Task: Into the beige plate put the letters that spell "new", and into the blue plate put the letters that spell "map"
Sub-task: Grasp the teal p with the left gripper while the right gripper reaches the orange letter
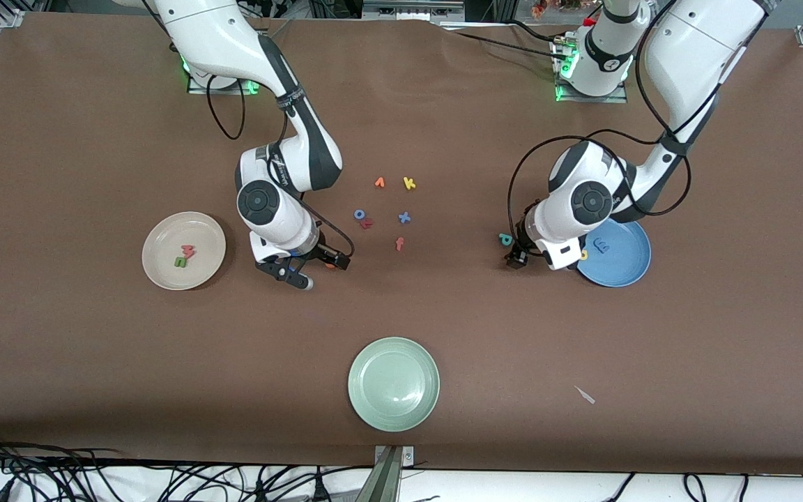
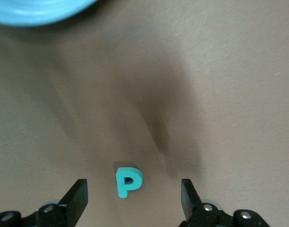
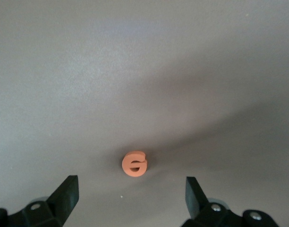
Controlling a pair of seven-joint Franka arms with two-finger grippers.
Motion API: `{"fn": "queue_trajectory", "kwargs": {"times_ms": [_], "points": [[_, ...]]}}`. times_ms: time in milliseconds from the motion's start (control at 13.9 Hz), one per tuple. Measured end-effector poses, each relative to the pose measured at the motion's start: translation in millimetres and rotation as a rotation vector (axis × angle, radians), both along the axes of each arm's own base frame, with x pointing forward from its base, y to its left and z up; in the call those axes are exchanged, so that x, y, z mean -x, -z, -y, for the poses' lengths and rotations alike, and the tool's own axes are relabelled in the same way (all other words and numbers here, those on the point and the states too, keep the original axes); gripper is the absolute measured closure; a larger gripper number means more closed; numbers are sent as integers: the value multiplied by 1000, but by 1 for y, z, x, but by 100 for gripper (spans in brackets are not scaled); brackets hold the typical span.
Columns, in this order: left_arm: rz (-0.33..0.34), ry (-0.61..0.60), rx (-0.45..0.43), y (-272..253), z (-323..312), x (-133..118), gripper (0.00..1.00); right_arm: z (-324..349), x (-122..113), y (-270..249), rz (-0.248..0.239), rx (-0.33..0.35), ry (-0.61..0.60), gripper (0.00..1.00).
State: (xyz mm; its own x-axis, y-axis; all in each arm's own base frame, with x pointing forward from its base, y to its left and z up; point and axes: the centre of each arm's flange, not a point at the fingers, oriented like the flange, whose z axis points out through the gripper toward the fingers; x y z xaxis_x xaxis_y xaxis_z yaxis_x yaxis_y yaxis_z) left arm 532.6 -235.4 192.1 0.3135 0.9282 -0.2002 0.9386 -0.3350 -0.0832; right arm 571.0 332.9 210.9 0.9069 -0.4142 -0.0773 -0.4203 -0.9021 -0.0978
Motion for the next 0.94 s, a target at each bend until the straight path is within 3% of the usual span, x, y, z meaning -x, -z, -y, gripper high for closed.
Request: {"fn": "queue_trajectory", "kwargs": {"times_ms": [432, 504, 576, 648, 720, 864, 935], "points": [[23, 0, 17, 15, 7, 17, 22, -4, 7, 18, -13, 7, -1, 4], [24, -1, 19, 16, 7, 18, 22, -4, 8, 22, -18, 11, -3, 9], [24, -2, 21, 17, 7, 18, 30, -5, 9, 25, -21, 13, -4, 9], [23, -3, 22, 19, 7, 18, 38, -5, 10, 28, -22, 15, -4, 15], [21, -3, 22, 21, 6, 19, 38, -5, 10, 29, -23, 16, -5, 15], [31, -3, 25, 23, 5, 17, 51, -6, 10, 29, -23, 15, -6, 36], [33, -3, 26, 23, 5, 17, 53, -6, 10, 29, -23, 15, -6, 47]]}}
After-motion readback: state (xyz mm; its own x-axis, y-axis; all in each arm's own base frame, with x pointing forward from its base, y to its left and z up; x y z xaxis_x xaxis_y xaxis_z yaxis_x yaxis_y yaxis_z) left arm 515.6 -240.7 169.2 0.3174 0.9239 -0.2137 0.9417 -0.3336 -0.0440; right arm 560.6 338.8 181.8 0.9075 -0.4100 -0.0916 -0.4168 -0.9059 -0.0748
